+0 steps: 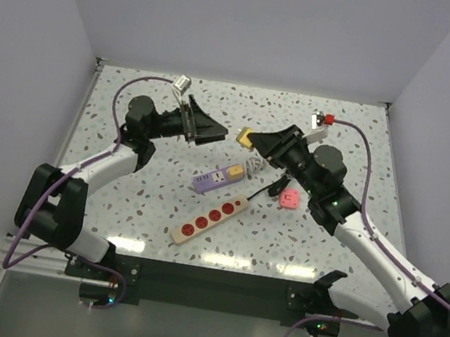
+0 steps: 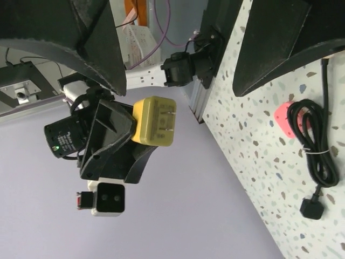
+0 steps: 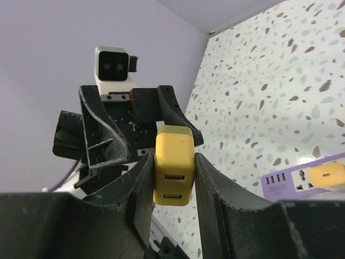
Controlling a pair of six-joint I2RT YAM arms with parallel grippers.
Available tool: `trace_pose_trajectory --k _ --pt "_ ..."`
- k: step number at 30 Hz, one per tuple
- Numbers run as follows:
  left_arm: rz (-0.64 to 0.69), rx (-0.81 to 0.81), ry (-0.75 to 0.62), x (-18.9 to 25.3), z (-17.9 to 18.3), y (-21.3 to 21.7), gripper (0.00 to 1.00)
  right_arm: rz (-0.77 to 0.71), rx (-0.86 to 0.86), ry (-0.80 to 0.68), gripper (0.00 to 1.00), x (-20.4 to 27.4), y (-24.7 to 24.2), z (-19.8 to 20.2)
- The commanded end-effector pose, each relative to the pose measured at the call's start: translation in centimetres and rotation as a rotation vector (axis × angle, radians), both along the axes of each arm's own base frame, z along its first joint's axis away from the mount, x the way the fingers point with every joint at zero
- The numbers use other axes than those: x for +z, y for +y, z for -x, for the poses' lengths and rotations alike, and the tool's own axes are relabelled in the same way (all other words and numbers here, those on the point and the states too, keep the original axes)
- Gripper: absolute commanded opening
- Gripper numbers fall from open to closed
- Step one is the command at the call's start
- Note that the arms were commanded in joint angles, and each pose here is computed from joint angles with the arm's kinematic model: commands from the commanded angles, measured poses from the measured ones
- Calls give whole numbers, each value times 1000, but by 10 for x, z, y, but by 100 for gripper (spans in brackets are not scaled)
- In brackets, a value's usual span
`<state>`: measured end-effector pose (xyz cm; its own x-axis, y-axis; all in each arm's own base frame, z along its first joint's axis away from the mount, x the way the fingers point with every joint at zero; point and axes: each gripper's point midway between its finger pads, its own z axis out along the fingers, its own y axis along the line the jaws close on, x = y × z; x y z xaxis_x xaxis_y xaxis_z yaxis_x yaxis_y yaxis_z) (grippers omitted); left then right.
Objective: Insert the plug
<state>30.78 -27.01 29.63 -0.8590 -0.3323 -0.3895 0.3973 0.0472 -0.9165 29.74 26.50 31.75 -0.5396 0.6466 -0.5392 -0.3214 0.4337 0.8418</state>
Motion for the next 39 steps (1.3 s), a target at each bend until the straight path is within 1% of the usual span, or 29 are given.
trace_pose_trajectory --k 1,2,3,4,5,6,7,8,9,10,11,12,13,14,19,21,22,23,25,27,29,34,39 --pt "-84 33 -111 -8 -14 7 86 79 -79 -15 0 4 -23 -2" --pt "-215 47 -118 -39 -20 12 86 120 -86 5 0 -2 -30 1" --pt "-290 105 -161 -39 -36 15 86 129 -112 8 0 -1 -40 -2" --pt "-374 119 -155 -56 -42 19 86 135 -127 12 0 -1 -46 -2" --pt "-467 112 -91 -79 -38 25 86 155 -138 36 0 -8 -52 -2" --pt "-567 155 -157 -88 -49 34 86 161 -162 23 0 -3 -63 -3" --pt "-626 159 -142 -101 -49 40 85 171 -170 24 0 -3 -67 -2" --pt "-710 188 -197 -111 -57 45 85 194 -175 35 0 -7 -71 0" --pt "-754 196 -222 -113 -60 45 85 198 -187 34 0 -6 -77 0" --pt "-805 183 -218 -123 -58 45 84 202 -192 37 0 -6 -79 1" --pt "-831 157 -250 -126 -54 34 84 207 -196 47 0 -9 -82 2" --pt "-883 167 -290 -128 -58 33 84 209 -204 50 0 -10 -84 1" --pt "-906 153 -314 -132 -56 27 84 203 -206 50 0 -10 -85 2" --pt "-950 132 -350 -136 -50 17 84 200 -209 54 0 -10 -87 3" --pt "-1015 87 -409 -145 -38 -3 82 188 -225 69 0 -14 -91 2" --pt "-1072 85 -457 -146 -37 -9 82 188 -226 78 0 -17 -92 2" --pt "-1102 44 -458 -155 -28 -16 82 183 -227 79 0 -18 -91 2" --pt "-1140 50 -472 -157 -29 -15 82 178 -228 84 0 -19 -91 2" --pt "-1178 45 -473 -165 -28 -17 82 174 -228 83 0 -20 -91 2" --pt "-1217 75 -469 -169 -33 -14 82 166 -229 83 0 -20 -91 3" --pt "-1231 84 -487 -170 -37 -16 82 160 -230 83 0 -20 -91 3" --pt "-1251 41 -524 -180 -39 -30 82 157 -230 85 0 -20 -91 4" --pt "-1244 22 -543 -187 -46 -42 82 148 -231 85 0 -19 -92 5"
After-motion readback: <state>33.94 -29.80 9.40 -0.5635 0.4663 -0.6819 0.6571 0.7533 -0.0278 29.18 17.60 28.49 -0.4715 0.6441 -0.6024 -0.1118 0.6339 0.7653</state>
